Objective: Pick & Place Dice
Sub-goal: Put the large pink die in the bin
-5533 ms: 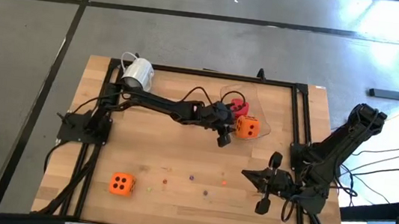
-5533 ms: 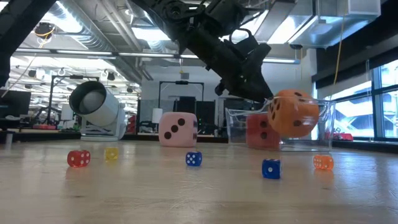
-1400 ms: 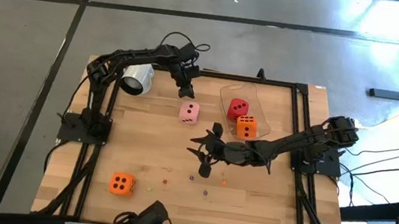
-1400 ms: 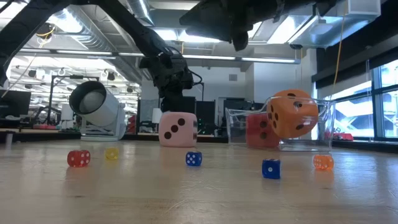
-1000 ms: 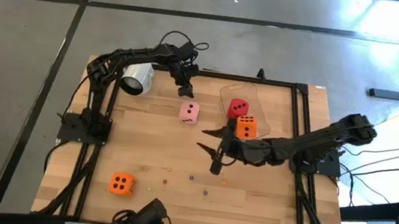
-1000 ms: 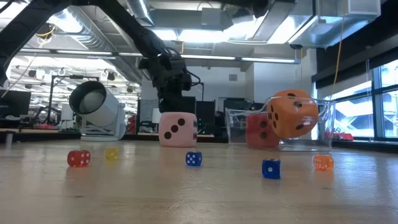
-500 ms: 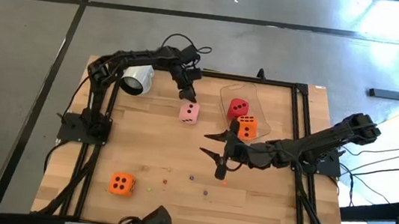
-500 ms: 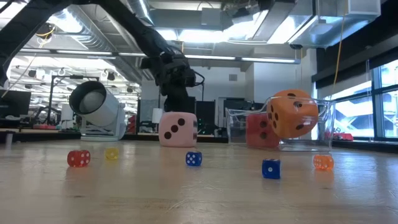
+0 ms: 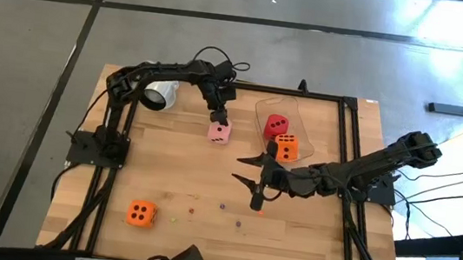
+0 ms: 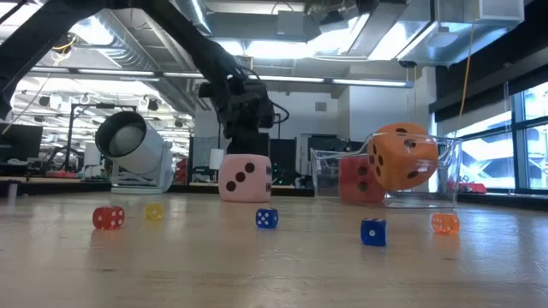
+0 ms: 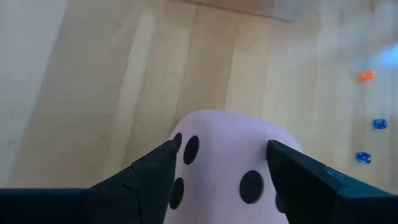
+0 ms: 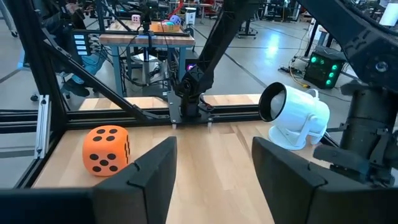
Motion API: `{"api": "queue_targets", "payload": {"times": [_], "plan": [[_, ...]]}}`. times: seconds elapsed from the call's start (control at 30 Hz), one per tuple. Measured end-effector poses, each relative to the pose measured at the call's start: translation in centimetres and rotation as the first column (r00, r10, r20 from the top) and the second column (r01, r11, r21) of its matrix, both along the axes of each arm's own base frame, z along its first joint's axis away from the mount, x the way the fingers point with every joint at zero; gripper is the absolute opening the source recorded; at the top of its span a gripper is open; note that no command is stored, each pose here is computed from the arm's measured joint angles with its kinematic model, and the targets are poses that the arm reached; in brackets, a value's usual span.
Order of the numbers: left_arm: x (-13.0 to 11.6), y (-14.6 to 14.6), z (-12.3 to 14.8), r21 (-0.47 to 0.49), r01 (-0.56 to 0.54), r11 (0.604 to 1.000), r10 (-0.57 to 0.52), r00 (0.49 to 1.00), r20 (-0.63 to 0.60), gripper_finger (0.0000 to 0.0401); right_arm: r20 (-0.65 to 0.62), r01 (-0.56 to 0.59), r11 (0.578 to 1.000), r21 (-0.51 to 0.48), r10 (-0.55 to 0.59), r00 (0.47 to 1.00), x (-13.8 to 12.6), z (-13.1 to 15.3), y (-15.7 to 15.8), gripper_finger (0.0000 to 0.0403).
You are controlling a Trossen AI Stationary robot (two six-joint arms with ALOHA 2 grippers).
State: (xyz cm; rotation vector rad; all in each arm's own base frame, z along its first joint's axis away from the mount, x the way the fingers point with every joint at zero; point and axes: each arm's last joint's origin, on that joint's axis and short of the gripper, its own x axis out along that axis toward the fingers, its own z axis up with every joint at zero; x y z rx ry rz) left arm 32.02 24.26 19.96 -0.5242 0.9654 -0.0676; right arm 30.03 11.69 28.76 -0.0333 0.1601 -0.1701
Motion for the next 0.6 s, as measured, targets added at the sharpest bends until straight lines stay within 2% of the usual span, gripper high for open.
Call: {"api": "queue_targets", "payload": {"times": [0.13,0.3,0.6], "plan": [[0.4,0.2,-1.6,-0.085,0.015,0.996,-0.014,1.0,0.012,0.024,-0.001,-0.001,1.0,-0.007,0.001,1.0,0.0,0.0,0.0,0.021],[0.5,-0.3,-2.9,-0.227,0.066,0.972,-0.059,0.998,0.035,0.0244,-0.006,-0.001,1.0,-0.009,0.001,1.0,0.0,0.0,0.0,0.021],[-1.2,-1.3,-3.3,-0.32,0.079,0.944,-0.118,0.988,-0.103,0.024,-0.007,-0.002,1.0,-0.012,0.002,1.0,0.0,0.0,0.0,0.021]]}}
